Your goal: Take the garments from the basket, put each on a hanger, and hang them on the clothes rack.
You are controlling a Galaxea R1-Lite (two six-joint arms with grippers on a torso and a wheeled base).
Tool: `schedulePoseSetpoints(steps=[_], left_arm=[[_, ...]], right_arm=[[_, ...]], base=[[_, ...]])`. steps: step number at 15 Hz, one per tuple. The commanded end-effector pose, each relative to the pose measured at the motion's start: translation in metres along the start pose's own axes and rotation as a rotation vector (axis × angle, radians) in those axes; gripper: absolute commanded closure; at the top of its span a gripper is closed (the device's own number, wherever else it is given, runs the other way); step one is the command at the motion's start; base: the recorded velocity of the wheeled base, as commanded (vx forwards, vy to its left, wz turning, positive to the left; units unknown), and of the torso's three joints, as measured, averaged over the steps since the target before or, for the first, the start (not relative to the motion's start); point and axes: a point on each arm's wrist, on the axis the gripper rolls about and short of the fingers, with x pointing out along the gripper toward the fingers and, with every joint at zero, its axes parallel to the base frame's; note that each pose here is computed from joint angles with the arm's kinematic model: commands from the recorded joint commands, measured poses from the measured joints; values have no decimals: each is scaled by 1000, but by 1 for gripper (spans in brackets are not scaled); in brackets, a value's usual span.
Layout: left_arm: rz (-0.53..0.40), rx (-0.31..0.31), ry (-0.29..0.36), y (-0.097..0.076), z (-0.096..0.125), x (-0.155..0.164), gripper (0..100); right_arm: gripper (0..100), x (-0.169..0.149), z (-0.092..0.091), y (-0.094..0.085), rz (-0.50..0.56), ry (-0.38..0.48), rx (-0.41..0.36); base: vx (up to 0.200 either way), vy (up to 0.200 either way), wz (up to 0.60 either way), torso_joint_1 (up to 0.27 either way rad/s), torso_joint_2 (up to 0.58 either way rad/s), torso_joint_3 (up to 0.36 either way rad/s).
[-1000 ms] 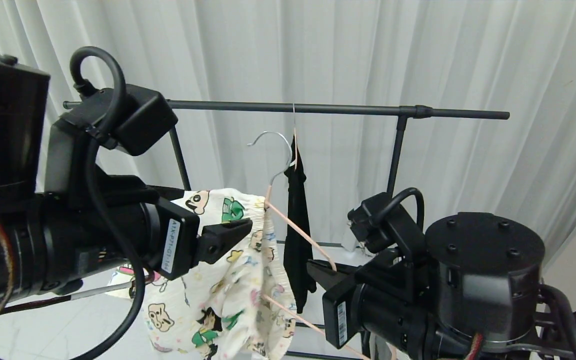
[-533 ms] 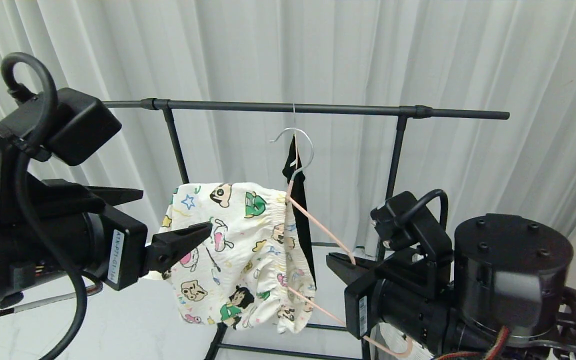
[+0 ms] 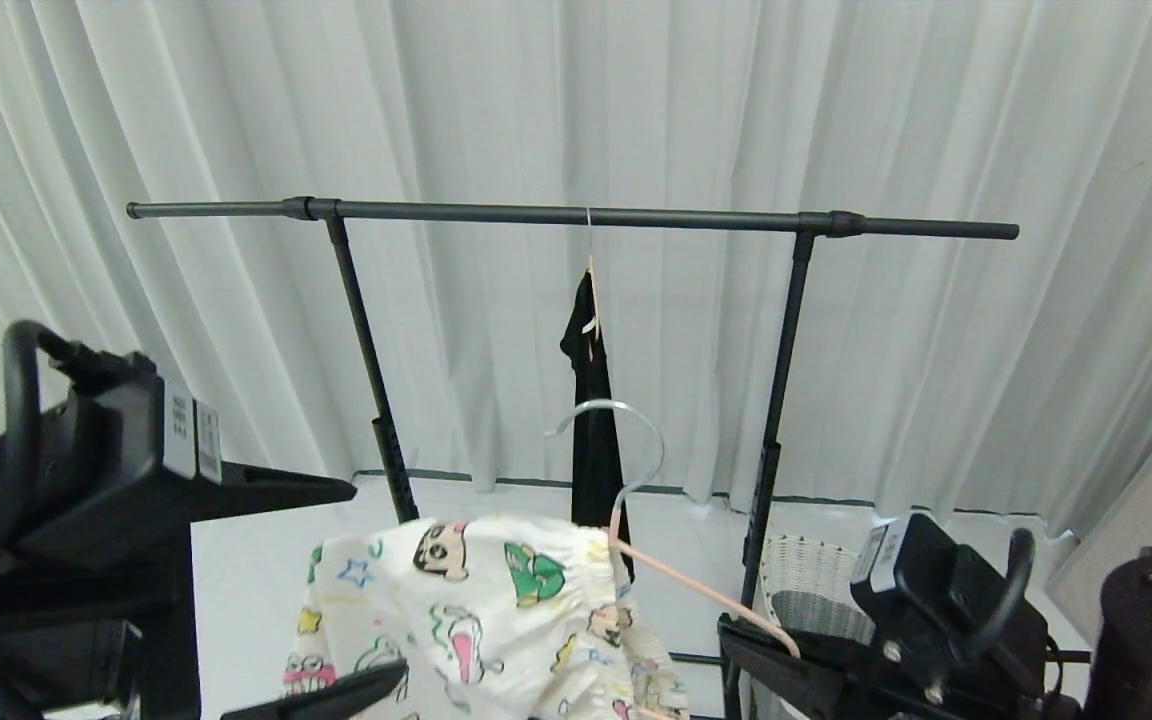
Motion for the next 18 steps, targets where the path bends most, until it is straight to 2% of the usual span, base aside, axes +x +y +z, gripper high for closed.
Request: schedulePoseSetpoints(steps=[1, 4, 9, 11, 12, 18], left_arm=[[-74, 42, 16, -4, -9, 9, 0], [-131, 75, 21, -10, -10, 16, 0], [-152, 67, 43, -13, -17, 20, 0], [-156, 67, 44, -15, -18, 19, 0], [-164, 61, 56, -17, -23, 20, 100], [-174, 43, 81, -18, -29, 22, 100]], right_arm=[[100, -10, -4, 3, 45, -2, -42], [100, -9, -2, 10, 91, -8, -74], [100, -12, 0, 25, 156, -21, -99], [100, -13, 1, 25, 159, -26, -99], [100, -12, 4, 25, 158, -38, -97], [100, -12, 9, 26, 158, -55, -95]], base=[[0, 0, 0, 0, 0, 0], [0, 0, 0, 0, 0, 0], [0, 0, 0, 0, 0, 0], [0, 0, 0, 0, 0, 0], [0, 0, 0, 0, 0, 0], [0, 0, 0, 0, 0, 0]])
